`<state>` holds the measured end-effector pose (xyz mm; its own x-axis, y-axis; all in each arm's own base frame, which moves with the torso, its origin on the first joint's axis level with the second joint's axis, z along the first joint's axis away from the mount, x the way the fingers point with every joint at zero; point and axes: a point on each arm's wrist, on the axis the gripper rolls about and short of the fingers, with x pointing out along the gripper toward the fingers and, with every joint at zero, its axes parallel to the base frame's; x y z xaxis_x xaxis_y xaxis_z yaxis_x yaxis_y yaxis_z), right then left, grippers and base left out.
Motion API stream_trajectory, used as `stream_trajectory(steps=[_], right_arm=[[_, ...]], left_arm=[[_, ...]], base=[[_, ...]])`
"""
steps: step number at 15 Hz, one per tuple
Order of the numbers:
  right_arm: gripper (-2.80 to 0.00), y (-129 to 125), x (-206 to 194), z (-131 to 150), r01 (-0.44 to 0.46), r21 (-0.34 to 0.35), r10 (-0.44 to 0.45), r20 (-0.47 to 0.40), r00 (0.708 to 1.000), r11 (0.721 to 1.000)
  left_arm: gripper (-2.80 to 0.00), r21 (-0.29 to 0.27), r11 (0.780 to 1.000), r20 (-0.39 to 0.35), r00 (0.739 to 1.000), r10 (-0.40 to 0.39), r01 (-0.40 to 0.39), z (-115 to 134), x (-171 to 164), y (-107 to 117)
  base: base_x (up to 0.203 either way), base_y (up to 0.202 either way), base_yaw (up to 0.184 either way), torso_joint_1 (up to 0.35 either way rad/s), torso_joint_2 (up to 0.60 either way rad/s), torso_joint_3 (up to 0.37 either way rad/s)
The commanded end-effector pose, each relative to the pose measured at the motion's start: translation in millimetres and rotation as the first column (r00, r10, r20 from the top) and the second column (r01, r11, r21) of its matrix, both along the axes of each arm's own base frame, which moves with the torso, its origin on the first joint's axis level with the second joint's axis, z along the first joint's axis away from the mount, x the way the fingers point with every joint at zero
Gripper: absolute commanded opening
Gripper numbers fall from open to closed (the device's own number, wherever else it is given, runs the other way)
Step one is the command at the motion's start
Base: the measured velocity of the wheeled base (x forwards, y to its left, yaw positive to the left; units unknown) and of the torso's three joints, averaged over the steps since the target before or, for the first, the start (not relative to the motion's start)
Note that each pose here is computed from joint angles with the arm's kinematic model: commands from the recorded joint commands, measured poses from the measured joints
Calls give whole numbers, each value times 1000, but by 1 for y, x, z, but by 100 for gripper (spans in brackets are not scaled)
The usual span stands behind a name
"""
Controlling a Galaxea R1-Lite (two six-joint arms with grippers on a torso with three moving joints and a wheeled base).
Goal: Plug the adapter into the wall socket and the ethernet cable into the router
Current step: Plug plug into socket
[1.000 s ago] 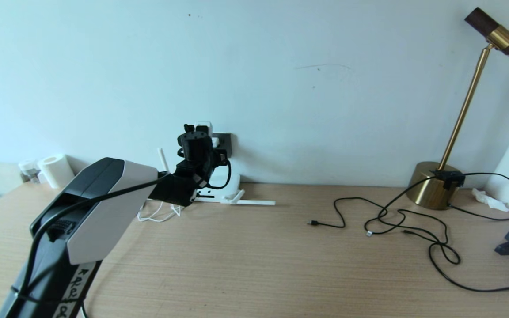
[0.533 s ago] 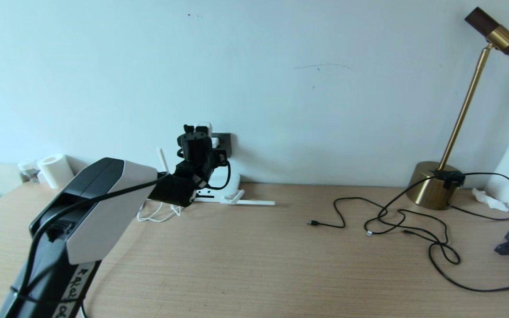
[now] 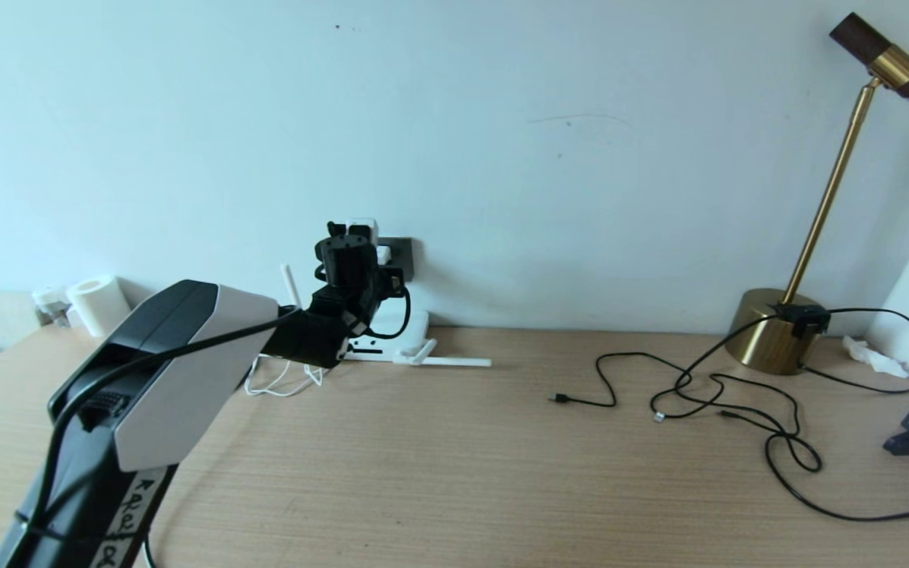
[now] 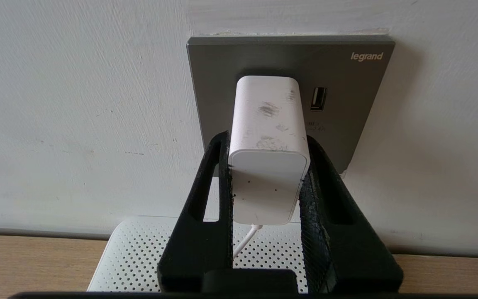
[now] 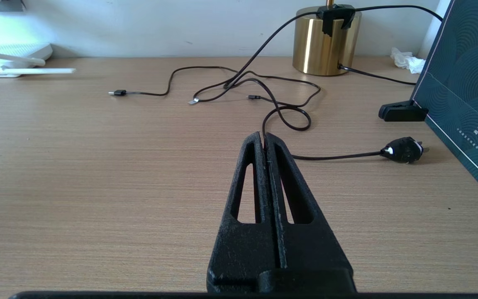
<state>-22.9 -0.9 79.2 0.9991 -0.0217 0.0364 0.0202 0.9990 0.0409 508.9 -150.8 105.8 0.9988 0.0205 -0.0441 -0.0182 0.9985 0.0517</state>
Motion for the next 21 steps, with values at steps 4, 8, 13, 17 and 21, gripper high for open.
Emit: stream_trajectory(steps=[4, 8, 13, 17, 21], right_arm=[[-280, 0, 1, -3, 0, 0, 0, -10, 1000, 1000], [-280, 0, 1, -3, 0, 0, 0, -10, 1000, 1000], [-280, 0, 1, -3, 0, 0, 0, -10, 1000, 1000], [-280, 0, 1, -3, 0, 0, 0, -10, 1000, 1000], [-280, 0, 1, -3, 0, 0, 0, -10, 1000, 1000]], left_arm=[[-280, -5, 1000, 20, 1000, 4, -4, 9, -1, 1], [-280, -7, 1000, 27, 1000, 3, -3, 14, -3, 1], [-280, -8, 1000, 30, 1000, -2, 2, 15, -4, -2], [-280, -7, 1000, 28, 1000, -6, 7, 14, -4, -4], [-280, -5, 1000, 27, 1000, -6, 7, 14, -4, -4]], base=[[0, 0, 0, 0, 0, 0], [0, 0, 0, 0, 0, 0], [0, 0, 0, 0, 0, 0], [0, 0, 0, 0, 0, 0], [0, 0, 0, 0, 0, 0]])
